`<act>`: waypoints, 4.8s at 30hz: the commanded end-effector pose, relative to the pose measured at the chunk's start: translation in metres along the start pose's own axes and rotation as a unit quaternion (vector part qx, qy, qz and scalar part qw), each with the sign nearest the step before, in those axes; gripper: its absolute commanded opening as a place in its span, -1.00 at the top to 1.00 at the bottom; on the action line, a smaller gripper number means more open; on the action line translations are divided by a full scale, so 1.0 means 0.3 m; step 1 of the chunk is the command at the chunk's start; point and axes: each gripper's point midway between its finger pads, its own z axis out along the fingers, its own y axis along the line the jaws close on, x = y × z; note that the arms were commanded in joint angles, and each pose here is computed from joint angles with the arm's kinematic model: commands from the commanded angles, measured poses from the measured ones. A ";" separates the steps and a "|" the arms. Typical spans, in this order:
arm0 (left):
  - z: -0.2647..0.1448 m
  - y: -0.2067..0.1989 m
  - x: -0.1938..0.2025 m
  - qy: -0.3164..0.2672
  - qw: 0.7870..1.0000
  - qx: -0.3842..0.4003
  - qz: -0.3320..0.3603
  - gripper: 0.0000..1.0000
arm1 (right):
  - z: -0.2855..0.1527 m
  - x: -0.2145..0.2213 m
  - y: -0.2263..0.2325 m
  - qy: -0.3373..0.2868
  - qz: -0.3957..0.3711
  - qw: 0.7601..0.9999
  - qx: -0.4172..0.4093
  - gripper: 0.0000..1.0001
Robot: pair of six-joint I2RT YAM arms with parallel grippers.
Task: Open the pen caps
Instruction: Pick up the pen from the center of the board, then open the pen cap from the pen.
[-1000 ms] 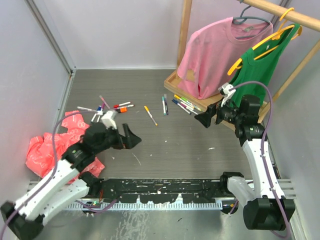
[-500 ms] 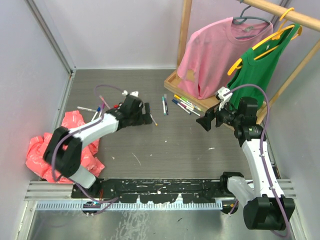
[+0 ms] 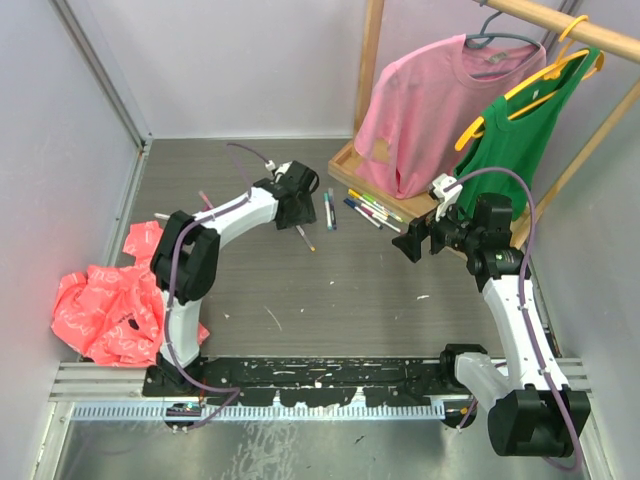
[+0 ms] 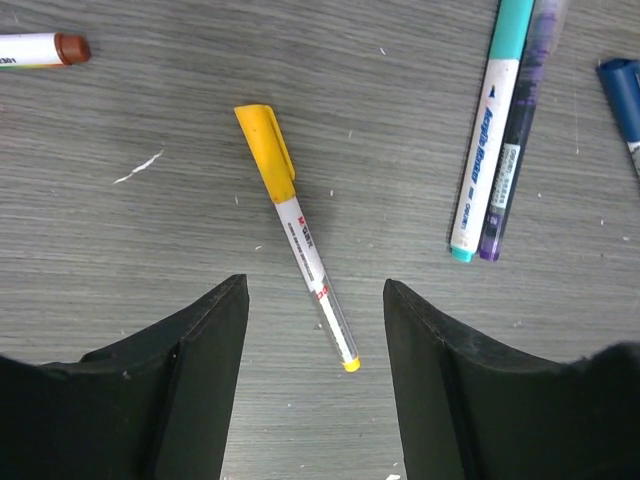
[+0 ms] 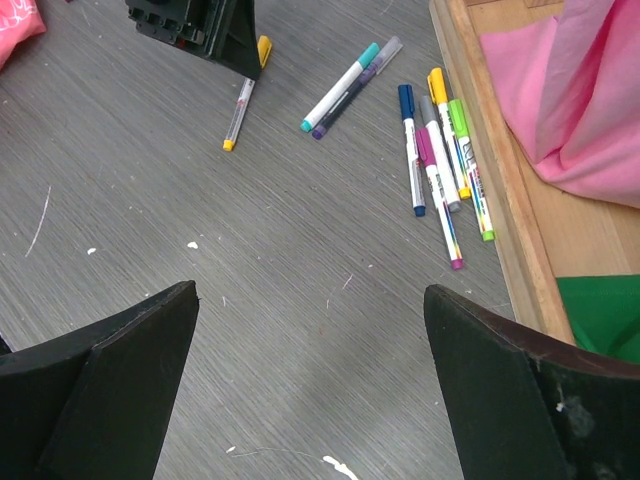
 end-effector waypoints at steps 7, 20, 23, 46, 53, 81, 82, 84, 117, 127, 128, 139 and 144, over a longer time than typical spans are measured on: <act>0.041 -0.007 -0.028 -0.016 0.999 -0.044 0.003 -0.09 | -0.006 -0.064 -0.006 -0.020 -0.023 1.000 0.007 -1.00; 0.089 0.027 0.027 0.005 0.998 -0.060 0.013 0.15 | -0.006 -0.066 -0.001 -0.022 -0.023 0.999 0.004 -1.00; 0.101 0.031 0.042 0.011 0.998 -0.060 0.016 0.19 | -0.006 -0.066 0.003 -0.022 -0.022 1.000 0.002 -1.00; 0.048 0.055 0.059 -0.006 0.999 -0.030 0.030 0.97 | 0.021 -0.060 0.090 -0.034 0.009 0.997 -0.070 -1.00; -0.154 -0.024 0.004 -0.072 0.992 0.105 0.013 1.00 | 0.058 -0.039 0.179 -0.054 0.059 0.984 -0.158 -0.97; -0.914 -0.193 0.169 -0.341 0.808 0.471 -0.095 1.00 | 0.131 0.008 0.562 -0.070 0.134 0.918 -0.367 -0.83; -0.918 -0.208 0.170 -0.343 0.806 0.473 -0.093 1.00 | 0.136 0.016 0.570 -0.065 0.133 0.918 -0.369 -0.81; -0.920 -0.236 0.173 -0.343 0.804 0.478 -0.091 1.00 | 0.153 0.037 0.579 -0.052 0.131 0.920 -0.366 -0.77; -0.839 -0.325 0.260 -0.322 0.814 0.477 -0.076 1.00 | 0.167 0.009 0.616 -0.042 0.162 0.915 -0.368 0.14; -0.850 -0.314 0.258 -0.324 0.810 0.482 -0.083 0.47 | 0.164 0.012 0.620 -0.038 0.144 0.914 -0.376 0.98; -0.851 -0.307 0.258 -0.324 0.810 0.481 -0.084 0.39 | 0.164 0.012 0.621 -0.037 0.139 0.915 -0.378 0.98; -1.061 -0.167 0.256 -0.333 0.736 0.589 -0.003 -0.95 | 0.090 0.029 0.664 0.001 0.068 0.883 -0.465 0.98; -1.138 -0.121 0.251 -0.312 0.710 0.631 0.028 -0.96 | 0.057 0.028 0.683 -0.001 0.056 0.868 -0.493 0.98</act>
